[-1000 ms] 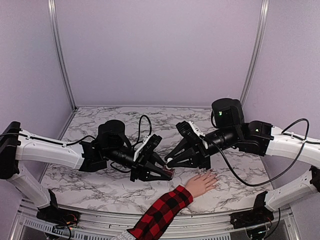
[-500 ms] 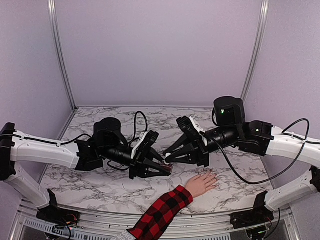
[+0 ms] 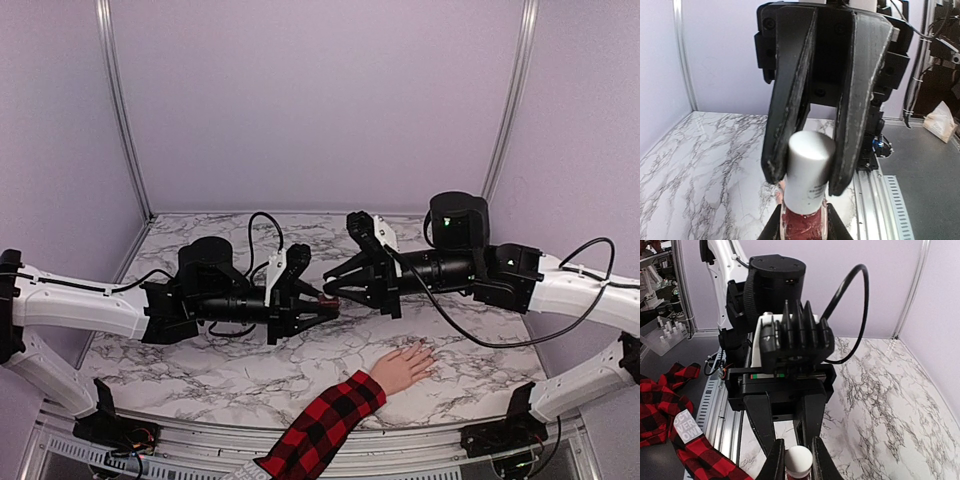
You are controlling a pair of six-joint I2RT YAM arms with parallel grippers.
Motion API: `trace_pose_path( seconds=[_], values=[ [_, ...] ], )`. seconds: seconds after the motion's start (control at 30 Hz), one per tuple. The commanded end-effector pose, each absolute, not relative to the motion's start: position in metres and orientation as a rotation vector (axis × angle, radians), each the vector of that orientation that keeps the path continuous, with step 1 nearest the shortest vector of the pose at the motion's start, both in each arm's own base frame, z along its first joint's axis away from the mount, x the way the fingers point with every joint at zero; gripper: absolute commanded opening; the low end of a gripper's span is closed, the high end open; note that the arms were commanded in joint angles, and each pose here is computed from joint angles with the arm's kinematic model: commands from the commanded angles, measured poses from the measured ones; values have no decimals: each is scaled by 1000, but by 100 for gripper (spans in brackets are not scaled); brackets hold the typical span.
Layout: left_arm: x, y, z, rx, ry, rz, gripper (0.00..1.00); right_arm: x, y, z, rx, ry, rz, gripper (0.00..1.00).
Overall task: Paint the nails
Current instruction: Screw the nail polish bottle cap onto the nail polish bottle.
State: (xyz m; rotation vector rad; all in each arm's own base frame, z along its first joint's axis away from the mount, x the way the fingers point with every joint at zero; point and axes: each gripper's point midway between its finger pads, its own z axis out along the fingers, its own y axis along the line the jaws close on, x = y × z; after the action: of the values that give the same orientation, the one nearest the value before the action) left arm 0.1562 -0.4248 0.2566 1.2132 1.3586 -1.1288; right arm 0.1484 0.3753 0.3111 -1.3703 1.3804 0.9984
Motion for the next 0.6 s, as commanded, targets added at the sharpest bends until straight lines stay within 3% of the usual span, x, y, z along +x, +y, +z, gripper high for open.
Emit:
trace_pose_path(
  seconds=[0.0, 0.37, 0.57],
  values=[
    [193, -419, 303, 994, 1293, -993, 0, 182, 377, 277, -1265, 1583, 898, 0],
    [254, -414, 282, 747, 1450, -758, 0, 235, 377, 254, -988, 1766, 765, 3],
    [259, -418, 275, 733, 1460, -746, 0, 249, 376, 246, -927, 1808, 727, 5]
  ],
)
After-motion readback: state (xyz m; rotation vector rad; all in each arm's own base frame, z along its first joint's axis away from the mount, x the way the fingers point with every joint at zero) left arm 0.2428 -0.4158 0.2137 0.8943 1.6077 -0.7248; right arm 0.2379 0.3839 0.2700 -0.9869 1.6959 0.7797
